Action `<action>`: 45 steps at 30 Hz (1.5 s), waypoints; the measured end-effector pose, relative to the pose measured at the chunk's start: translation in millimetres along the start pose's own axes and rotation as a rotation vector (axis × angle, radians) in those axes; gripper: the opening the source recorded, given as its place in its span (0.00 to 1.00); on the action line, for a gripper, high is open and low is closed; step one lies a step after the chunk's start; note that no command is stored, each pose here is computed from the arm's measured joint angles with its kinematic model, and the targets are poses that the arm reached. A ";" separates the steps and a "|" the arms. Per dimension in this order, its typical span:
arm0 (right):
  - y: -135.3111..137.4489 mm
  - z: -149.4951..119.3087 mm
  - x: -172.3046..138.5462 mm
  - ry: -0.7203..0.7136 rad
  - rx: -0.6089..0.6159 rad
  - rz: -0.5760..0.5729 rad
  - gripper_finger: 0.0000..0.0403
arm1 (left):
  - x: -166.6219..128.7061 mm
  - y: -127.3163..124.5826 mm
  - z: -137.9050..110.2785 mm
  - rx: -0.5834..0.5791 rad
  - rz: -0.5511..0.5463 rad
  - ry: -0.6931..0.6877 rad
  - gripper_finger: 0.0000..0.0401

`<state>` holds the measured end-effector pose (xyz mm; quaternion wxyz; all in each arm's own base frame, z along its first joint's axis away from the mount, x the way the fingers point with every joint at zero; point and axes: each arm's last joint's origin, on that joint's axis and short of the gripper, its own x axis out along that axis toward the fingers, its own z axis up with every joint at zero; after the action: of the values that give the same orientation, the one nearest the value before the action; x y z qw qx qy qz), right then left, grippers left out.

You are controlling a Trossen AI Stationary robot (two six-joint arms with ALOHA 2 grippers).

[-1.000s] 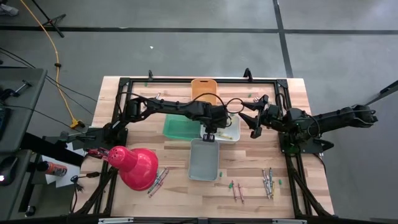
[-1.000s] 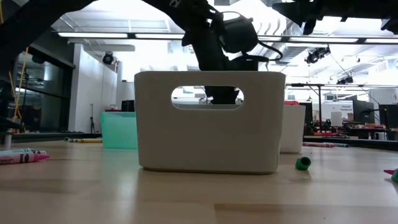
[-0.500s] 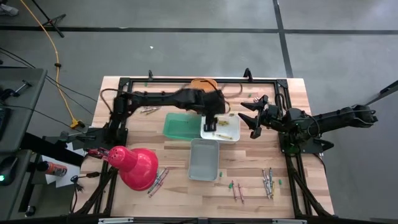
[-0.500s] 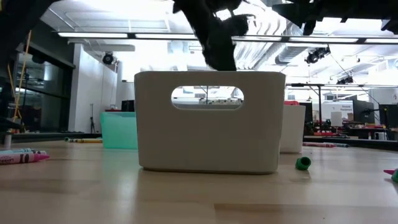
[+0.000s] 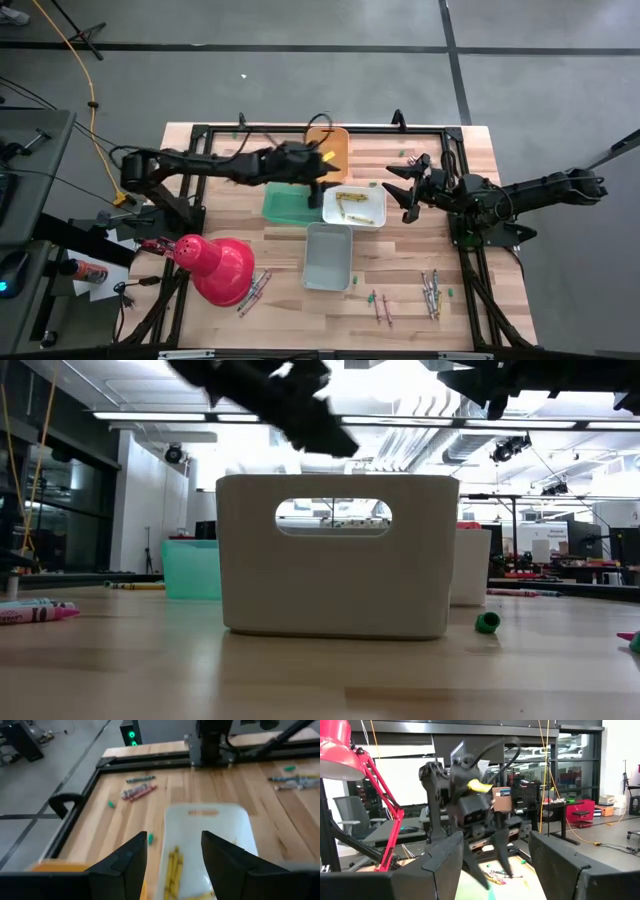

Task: Sort crayons
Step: Put the yellow crayon into the white bin

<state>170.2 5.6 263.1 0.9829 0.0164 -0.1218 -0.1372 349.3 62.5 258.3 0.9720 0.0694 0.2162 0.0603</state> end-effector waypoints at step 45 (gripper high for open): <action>-24.8 -31.9 14.2 0.215 -0.085 -0.228 0.55 | -126.9 84.5 -180.0 -0.793 0.625 0.720 0.43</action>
<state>184.7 -22.2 233.9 0.9681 0.0031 -0.0071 -0.2505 150.6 146.4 162.8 0.7263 -0.2617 0.4612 0.4373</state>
